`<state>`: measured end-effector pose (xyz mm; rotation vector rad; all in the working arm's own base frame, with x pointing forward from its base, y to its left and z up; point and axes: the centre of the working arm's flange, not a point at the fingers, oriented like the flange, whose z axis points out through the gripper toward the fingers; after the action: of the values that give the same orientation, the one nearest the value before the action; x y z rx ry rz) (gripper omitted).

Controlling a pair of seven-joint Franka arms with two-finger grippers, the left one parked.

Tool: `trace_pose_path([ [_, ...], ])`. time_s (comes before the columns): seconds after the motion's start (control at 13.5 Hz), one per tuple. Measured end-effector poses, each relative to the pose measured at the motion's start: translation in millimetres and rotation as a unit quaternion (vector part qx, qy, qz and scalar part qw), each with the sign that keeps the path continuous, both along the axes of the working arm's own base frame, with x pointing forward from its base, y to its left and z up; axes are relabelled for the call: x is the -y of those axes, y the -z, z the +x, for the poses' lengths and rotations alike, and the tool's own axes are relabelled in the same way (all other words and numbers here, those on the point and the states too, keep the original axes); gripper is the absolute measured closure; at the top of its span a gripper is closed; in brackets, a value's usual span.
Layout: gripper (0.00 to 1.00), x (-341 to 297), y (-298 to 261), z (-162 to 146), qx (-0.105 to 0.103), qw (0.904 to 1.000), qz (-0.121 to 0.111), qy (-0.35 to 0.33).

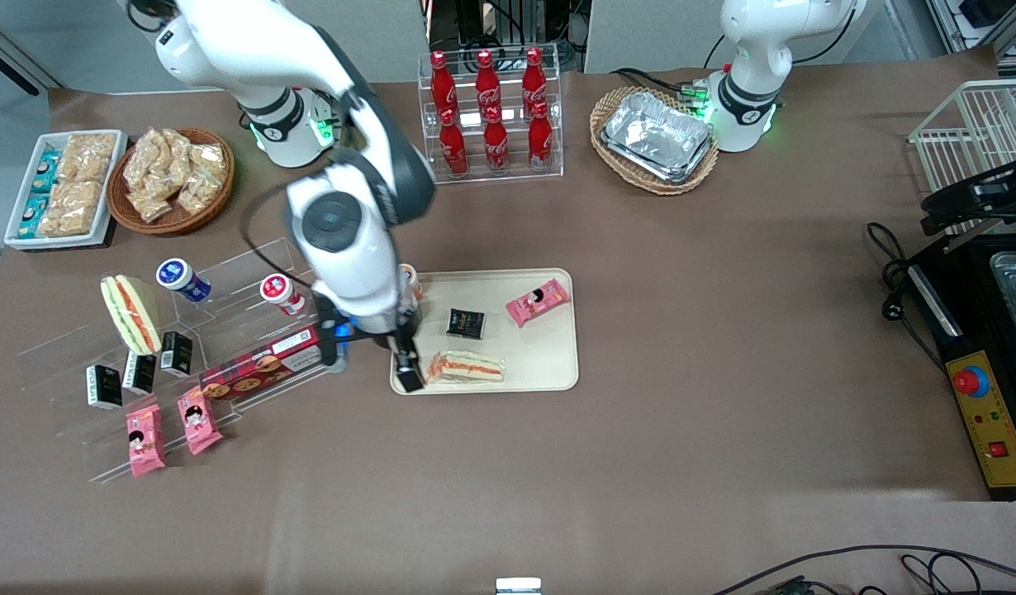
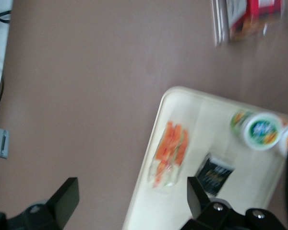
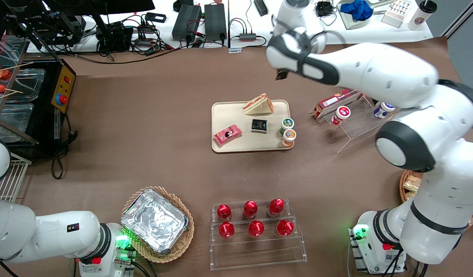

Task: Place sandwich on tray

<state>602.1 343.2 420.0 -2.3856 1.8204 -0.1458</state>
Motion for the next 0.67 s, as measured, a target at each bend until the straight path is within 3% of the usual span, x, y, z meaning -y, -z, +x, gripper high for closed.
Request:
trace_pose_path([
  [0.15,0.0,45,-36,4,-0.013,0.9955,-0.025,-0.091],
  [0.37,0.0,114,-74,11,-0.025,0.981,-0.045,-0.187],
  [0.67,0.0,199,-98,17,-0.046,0.9618,-0.044,-0.266],
])
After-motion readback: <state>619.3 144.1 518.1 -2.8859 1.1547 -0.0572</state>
